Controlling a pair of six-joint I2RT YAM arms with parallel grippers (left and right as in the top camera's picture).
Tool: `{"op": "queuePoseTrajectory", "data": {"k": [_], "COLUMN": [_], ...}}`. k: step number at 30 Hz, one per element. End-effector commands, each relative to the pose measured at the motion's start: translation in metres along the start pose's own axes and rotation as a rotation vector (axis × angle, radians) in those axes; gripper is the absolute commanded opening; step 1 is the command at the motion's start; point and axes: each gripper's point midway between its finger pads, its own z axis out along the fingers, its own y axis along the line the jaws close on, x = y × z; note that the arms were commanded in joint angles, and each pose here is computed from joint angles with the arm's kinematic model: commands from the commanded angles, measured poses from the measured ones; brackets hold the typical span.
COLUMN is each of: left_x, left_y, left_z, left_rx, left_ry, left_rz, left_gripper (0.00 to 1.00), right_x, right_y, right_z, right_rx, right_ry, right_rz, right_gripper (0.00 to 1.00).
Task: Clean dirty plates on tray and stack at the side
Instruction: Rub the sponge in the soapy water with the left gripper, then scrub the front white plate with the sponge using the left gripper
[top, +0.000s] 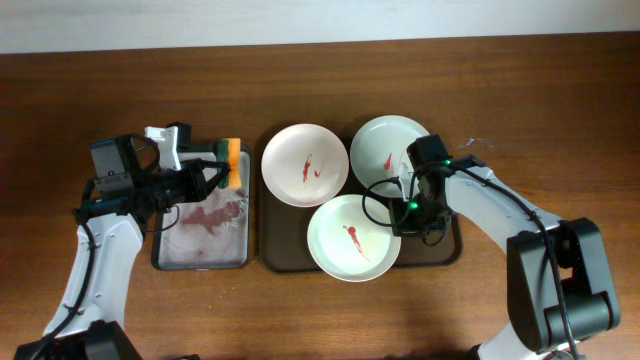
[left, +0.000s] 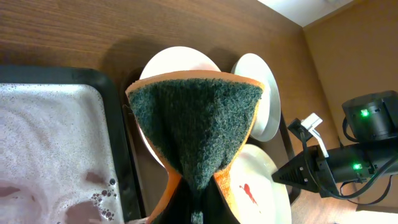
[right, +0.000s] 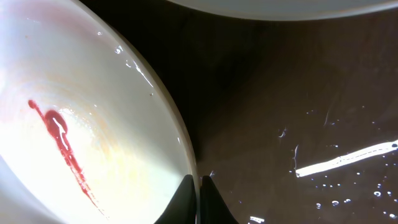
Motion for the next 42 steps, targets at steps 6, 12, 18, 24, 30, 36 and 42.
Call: {"op": "queuePoseTrajectory", "data": {"k": [6,12,18,24,30,36,42], "left_x": [-0.006,-0.006,0.002,0.042,0.061,0.066,0.076], "left_y": [-0.008,-0.007,0.020,0.095,0.101,0.095,0.061], "left_z": [-0.005,-0.005,-0.007,-0.039,-0.049,-0.041,-0.009], "left_rx": [0.026,0.022,-0.136,-0.629,-0.702,-0.779,-0.747], "left_ry": [-0.020,-0.020,0.003,0.094,0.148,0.193,0.266], "left_rz": [0.037,0.037,-0.001,-0.238,-0.295,-0.205,-0.050], "left_gripper": [0.00,0.00,0.00,0.00,0.00,0.00,0.00], "right_x": [0.005,0.005,0.005,0.005,0.005,0.005,0.005], "right_y": [-0.002,-0.002,-0.002,-0.002,-0.002,-0.002,-0.002], "right_z": [0.005,0.005,0.005,0.005,0.005,0.005,0.005], "right_rx": [0.016,0.016,0.016,0.016,0.016,0.016,0.016], "right_ry": [0.020,0.020,0.019,0.019,0.020,0.019,0.019], "right_rz": [0.000,0.000,0.000,0.000,0.000,0.000,0.000], "right_gripper": [0.04,0.04,0.04,0.04,0.04,0.04,0.04]}}
